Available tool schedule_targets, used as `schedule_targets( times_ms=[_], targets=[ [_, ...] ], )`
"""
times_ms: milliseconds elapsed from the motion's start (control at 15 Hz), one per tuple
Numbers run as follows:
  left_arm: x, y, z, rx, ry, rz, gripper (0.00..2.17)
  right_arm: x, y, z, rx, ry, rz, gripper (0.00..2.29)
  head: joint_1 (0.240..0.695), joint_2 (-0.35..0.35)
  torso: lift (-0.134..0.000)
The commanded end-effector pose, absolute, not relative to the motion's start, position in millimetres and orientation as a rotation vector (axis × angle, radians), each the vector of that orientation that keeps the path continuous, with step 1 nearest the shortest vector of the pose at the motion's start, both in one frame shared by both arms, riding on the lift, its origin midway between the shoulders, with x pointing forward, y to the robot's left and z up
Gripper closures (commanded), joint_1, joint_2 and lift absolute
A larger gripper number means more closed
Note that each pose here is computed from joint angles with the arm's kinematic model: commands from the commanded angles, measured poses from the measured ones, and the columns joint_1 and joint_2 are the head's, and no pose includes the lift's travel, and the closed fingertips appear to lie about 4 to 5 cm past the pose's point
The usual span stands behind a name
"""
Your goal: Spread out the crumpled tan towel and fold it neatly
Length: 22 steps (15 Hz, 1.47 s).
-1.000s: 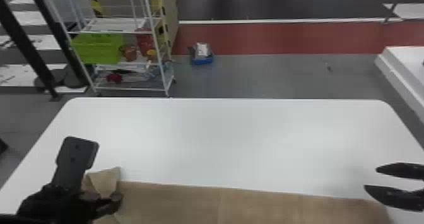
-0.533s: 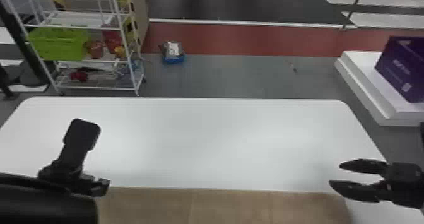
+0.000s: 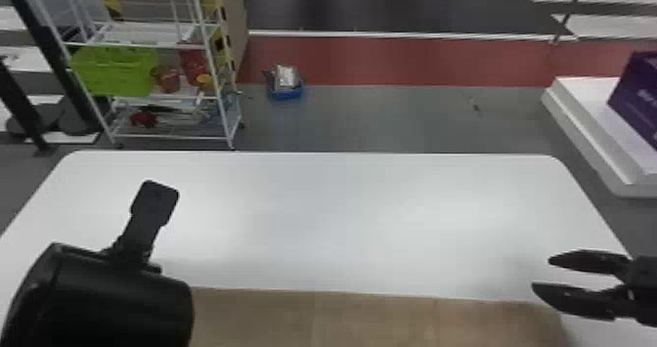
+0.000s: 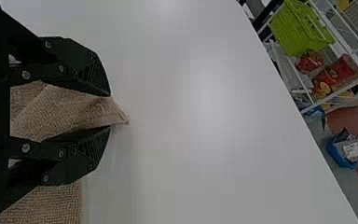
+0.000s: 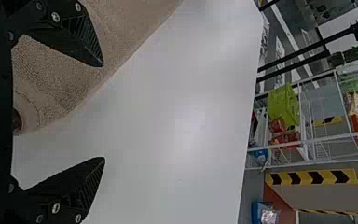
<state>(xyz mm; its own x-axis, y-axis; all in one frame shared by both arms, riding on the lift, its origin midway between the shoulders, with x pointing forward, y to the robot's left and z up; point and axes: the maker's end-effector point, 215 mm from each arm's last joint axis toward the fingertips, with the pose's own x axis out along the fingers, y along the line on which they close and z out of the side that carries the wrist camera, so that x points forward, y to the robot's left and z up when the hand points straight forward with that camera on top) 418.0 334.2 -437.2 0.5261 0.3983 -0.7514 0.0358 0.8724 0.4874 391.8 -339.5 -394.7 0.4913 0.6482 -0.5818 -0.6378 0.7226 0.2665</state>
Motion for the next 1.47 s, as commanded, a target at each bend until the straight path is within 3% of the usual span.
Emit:
schedule_targets(
  times_ms=[0, 133, 600, 733, 1067, 1400],
  targets=[
    [419, 336, -435, 0.488, 1.0, 0.25, 1.77, 391, -340, -395, 0.017, 0.715, 0.78, 0.18, 0.695, -0.008, -0.122],
    [421, 339, -433, 0.48, 0.999, 0.263, 1.8, 392, -340, -395, 0.017, 0.711, 0.781, 0.18, 0.695, -0.005, -0.122],
    [360, 370, -428, 0.377, 0.99, 0.376, 1.8, 397, -336, -400, 0.012, 0.71, 0.793, 0.18, 0.695, 0.03, -0.122],
    [352, 376, -414, 0.355, 0.935, 0.4, 1.8, 398, -336, -402, 0.012, 0.711, 0.795, 0.18, 0.695, 0.053, -0.122],
    [373, 367, -396, 0.234, 0.849, 0.367, 1.8, 398, -327, -405, 0.009, 0.706, 0.817, 0.18, 0.695, 0.063, -0.122],
    [377, 378, -360, 0.187, 0.735, 0.465, 1.8, 398, -316, -403, 0.003, 0.699, 0.843, 0.18, 0.695, 0.081, -0.122]
  ],
)
